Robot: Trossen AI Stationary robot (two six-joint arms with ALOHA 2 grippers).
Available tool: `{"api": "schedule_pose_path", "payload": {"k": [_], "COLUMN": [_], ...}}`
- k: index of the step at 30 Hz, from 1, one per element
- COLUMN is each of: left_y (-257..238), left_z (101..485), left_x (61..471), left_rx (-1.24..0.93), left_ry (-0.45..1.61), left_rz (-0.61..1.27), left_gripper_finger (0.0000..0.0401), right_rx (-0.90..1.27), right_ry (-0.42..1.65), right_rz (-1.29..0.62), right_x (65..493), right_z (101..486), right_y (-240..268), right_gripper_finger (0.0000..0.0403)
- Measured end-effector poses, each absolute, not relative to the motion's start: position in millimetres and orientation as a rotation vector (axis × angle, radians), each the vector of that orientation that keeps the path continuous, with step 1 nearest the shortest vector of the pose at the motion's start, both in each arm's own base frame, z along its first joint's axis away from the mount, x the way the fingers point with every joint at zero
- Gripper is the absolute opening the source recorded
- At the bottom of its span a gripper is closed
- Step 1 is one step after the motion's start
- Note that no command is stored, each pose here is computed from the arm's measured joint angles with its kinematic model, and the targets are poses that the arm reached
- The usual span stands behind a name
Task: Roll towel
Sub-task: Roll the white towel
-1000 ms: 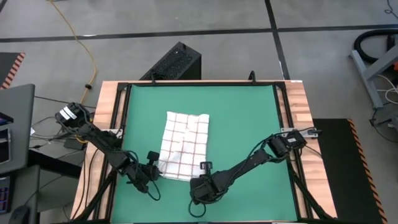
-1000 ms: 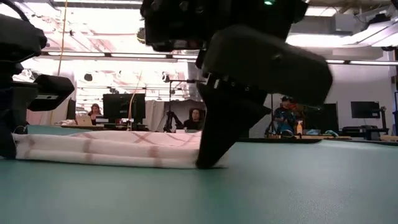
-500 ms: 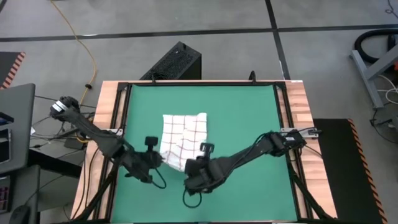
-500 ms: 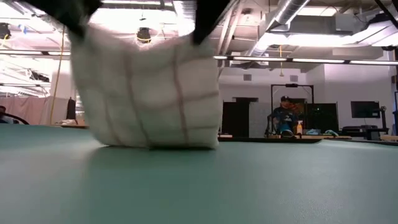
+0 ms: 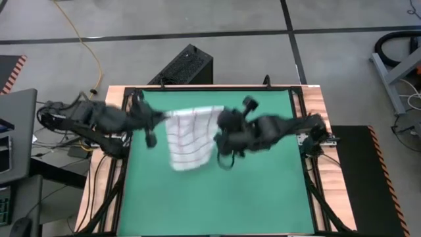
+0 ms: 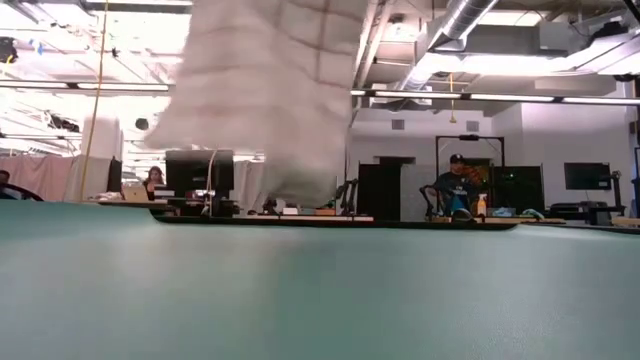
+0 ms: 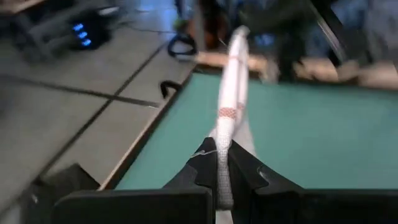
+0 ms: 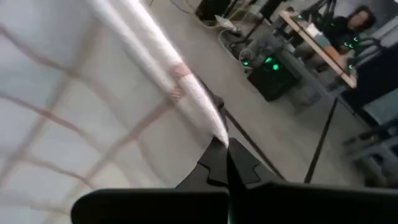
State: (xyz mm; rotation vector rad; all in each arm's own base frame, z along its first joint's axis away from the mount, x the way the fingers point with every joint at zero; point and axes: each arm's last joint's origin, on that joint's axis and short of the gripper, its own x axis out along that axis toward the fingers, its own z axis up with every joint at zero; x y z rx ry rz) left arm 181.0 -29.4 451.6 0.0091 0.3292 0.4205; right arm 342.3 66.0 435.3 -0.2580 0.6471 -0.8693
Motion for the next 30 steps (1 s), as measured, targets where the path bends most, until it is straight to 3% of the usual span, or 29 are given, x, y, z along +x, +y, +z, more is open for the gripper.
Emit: {"api": "schedule_pose_path", "payload": {"k": [5,8,12,15,16,20,22,26,30], "left_y": [-4.3,3.8,10.8,4.8,1.7,-2.9,0.1,21.8,49.7], "left_z": [452.5,443.2,434.9,432.6,430.8,422.3,420.8,412.3,408.7], "left_x": [200.1,216.4,223.2,224.2,227.2,242.4,243.5,232.9,223.7], "left_rx": [-0.272,-0.317,-0.262,-0.341,-0.387,-0.463,-0.382,-0.197,-0.030], "left_ry": [0.306,0.349,0.404,0.440,0.464,0.539,0.535,0.607,0.695], "left_rz": [0.306,0.337,0.409,0.296,0.222,0.022,0.087,0.436,0.582], "left_gripper_finger": [0.0000,0.0000,0.0000,0.0000,0.0000,0.0000,0.0000,0.0000,0.0000], "right_rx": [-0.325,-0.337,-0.331,-0.405,-0.384,-0.336,-0.394,-0.401,-0.400], "right_ry": [0.614,0.578,0.672,0.786,0.817,0.920,0.929,0.977,1.044], "right_rz": [-0.528,-0.709,-0.611,-0.811,-0.800,-0.448,-0.488,-0.592,-0.662], "right_x": [353.7,350.3,353.6,345.4,345.2,354.1,358.9,351.2,348.1], "right_z": [460.4,465.3,456.8,442.2,439.0,431.9,427.0,426.5,424.2], "right_y": [55.3,43.0,30.5,22.9,18.8,21.1,23.8,10.8,-17.7], "right_gripper_finger": [0.0001,0.0001,0.0001,0.0001,0.0001,0.0001,0.0001,0.0001,0.0001]}}
